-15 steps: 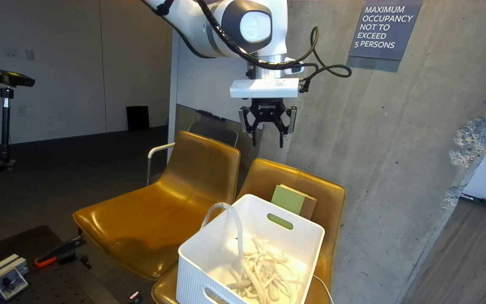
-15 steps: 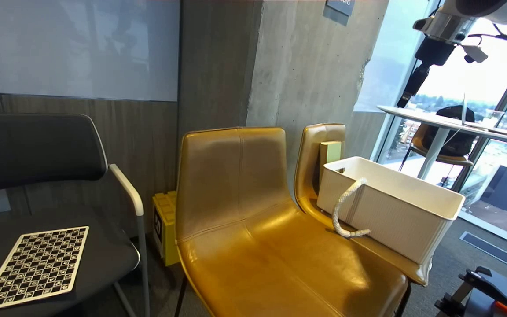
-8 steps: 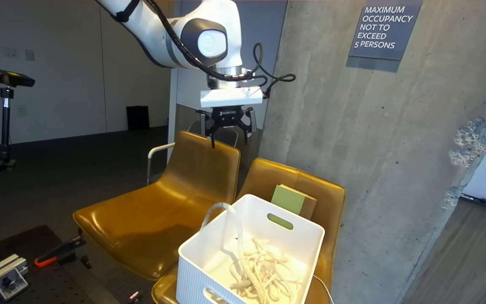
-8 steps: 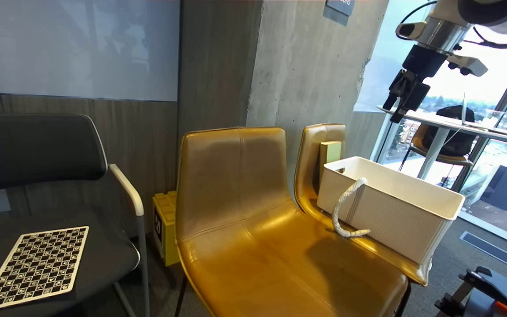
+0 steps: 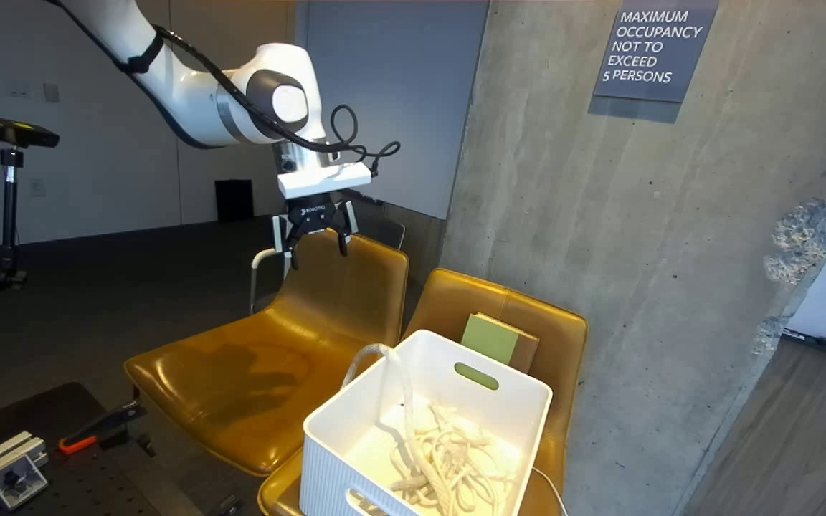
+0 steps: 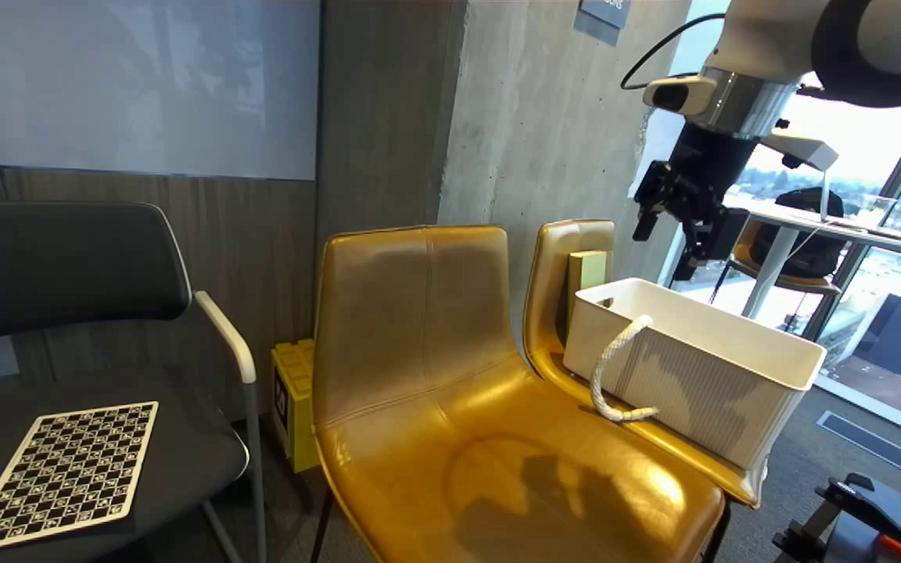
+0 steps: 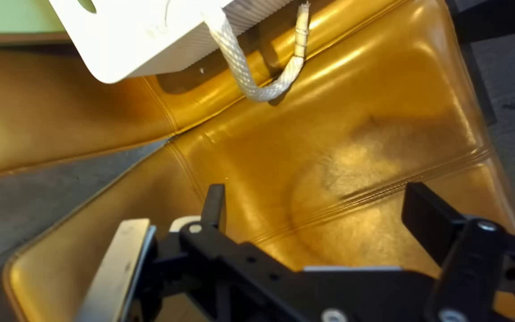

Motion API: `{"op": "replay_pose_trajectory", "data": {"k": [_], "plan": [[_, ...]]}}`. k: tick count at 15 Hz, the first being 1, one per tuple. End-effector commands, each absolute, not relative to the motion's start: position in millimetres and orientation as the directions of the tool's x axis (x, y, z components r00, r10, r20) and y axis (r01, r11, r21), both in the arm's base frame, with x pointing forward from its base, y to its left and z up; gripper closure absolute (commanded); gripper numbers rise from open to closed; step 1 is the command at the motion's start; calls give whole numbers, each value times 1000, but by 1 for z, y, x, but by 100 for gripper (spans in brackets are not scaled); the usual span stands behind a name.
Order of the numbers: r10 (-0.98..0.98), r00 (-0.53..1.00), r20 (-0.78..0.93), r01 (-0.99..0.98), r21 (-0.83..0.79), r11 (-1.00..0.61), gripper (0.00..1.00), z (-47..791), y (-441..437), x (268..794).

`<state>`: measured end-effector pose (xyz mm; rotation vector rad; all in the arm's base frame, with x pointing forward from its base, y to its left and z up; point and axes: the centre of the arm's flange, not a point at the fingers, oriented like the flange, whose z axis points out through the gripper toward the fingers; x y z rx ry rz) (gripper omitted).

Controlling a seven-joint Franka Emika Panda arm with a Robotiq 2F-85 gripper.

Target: Remove the white cords from the chair and put them in the white basket

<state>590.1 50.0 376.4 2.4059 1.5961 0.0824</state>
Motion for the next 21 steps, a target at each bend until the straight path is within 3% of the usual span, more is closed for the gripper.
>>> {"op": "replay_pose_trajectory", "data": {"k": [1,8,21], "plan": [[954,231,-190,947,268,-176,0,334,79,584],[908,6,-418,953,279,122,0,260,73,608],[817,-9,-576,946,261,194,0,178,24,629]]}}
